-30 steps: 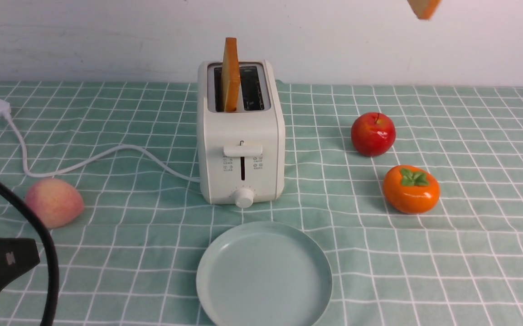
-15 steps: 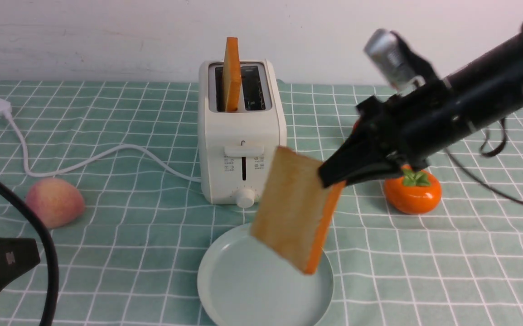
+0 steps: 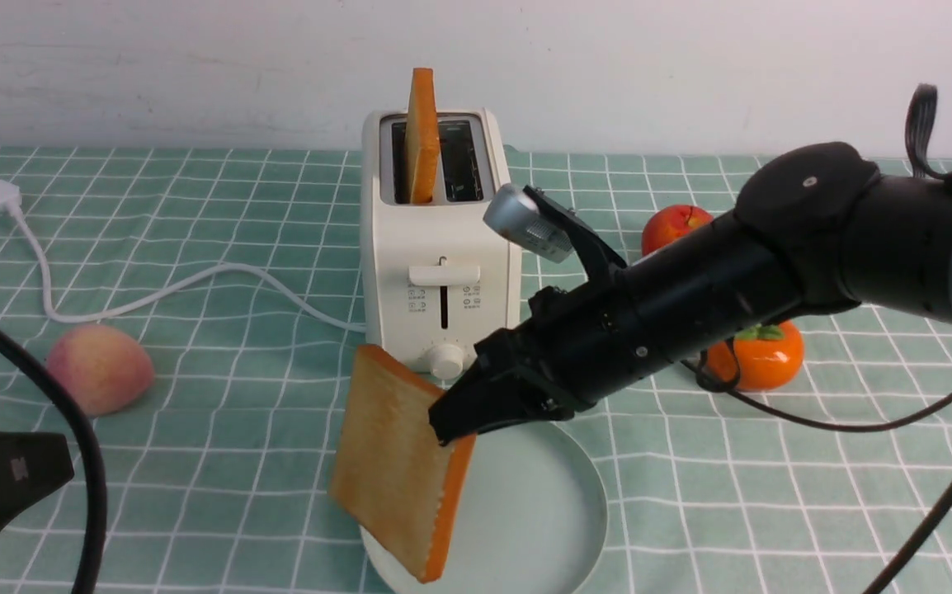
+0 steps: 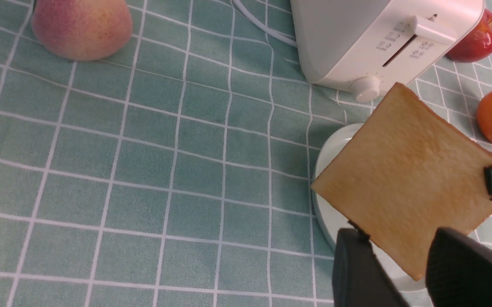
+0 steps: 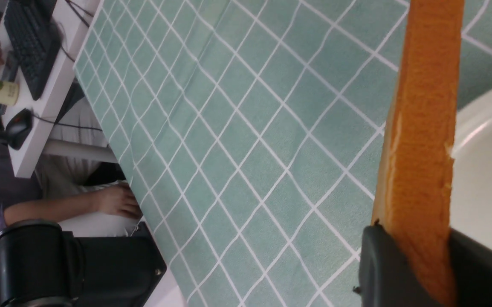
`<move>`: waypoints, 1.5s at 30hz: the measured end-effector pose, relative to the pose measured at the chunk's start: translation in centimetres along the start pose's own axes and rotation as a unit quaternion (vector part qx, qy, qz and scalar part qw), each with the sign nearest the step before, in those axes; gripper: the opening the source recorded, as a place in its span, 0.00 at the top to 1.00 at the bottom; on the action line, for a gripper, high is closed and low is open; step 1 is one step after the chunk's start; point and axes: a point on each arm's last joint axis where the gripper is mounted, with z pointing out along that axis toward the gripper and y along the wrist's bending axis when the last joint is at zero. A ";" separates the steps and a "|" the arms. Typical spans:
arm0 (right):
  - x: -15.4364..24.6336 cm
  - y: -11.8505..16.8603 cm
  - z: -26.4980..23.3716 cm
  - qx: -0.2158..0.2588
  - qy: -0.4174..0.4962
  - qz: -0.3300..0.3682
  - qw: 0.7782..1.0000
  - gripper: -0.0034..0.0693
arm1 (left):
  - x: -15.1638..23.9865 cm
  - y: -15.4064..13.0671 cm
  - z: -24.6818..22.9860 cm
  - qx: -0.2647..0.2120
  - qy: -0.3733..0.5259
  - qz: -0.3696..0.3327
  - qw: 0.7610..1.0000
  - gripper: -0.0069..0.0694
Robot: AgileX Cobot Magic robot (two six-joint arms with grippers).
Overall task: Take toasted bread from bread machine on blue coffee table place on plate.
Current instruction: 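Place the held slice of bread on top of the slice on the plate with the right gripper, then reach for a toast slice standing in the toaster with the left gripper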
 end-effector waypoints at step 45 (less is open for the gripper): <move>7.5 9.5 -16.2 0.073 0.004 -0.095 0.993 0.23 | -15.7 -15.7 18.0 0.040 0.070 0.146 0.986 0.27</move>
